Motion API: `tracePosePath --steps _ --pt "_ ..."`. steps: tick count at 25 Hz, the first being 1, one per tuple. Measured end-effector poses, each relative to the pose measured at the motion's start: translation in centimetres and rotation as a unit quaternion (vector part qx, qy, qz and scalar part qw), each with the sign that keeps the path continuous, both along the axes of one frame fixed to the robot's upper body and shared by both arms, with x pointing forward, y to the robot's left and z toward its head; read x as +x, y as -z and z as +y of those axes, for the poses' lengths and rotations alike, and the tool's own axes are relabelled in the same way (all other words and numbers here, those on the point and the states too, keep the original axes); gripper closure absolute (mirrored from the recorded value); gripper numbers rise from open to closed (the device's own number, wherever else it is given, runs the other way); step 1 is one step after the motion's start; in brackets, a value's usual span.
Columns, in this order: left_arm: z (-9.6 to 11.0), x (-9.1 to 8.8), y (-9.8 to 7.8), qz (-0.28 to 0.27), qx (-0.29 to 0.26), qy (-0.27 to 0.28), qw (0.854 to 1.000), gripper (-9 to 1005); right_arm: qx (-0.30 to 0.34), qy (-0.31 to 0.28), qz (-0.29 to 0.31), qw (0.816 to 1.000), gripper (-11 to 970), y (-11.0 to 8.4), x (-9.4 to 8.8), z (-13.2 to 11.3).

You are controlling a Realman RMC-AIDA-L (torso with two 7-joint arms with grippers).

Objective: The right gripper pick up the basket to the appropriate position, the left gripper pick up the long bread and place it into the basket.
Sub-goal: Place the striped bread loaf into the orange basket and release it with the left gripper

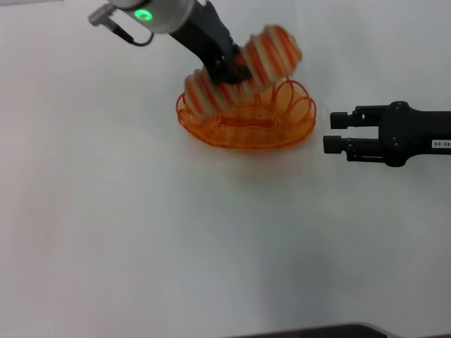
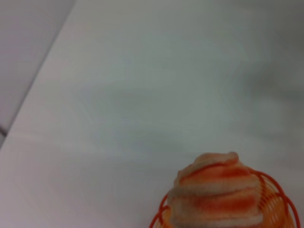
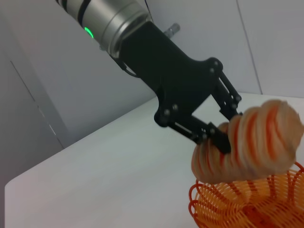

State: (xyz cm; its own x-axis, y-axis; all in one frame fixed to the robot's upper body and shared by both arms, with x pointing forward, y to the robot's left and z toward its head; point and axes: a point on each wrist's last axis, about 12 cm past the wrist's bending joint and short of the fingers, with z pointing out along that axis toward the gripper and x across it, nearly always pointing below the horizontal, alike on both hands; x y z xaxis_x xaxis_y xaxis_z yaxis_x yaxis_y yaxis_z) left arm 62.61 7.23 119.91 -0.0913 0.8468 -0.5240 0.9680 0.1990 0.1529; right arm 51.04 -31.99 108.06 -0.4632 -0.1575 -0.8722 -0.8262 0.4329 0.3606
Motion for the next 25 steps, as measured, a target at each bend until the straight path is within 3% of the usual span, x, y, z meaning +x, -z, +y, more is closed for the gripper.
tracePosePath --steps 5,11,13,20,25 --pt "-1.8 -0.7 0.8 -0.037 0.041 0.055 0.997 680 0.003 0.001 0.001 1.000 353 0.0 0.0 0.1" --pt "-2.3 -0.7 1.1 -0.053 0.041 0.064 0.996 601 0.007 -0.003 -0.002 1.000 353 0.0 0.1 0.5" --pt "-2.0 -0.8 1.2 -0.049 0.038 0.060 0.996 503 0.007 -0.004 -0.002 1.000 353 0.0 0.1 0.6" --pt "-0.1 -1.1 1.6 -0.024 0.001 0.037 0.999 226 0.007 -0.006 -0.005 1.000 353 -0.2 0.4 0.7" --pt "4.3 -1.1 0.4 0.031 -0.134 -0.010 0.990 136 0.005 -0.007 -0.006 1.000 353 -0.3 0.5 0.7"
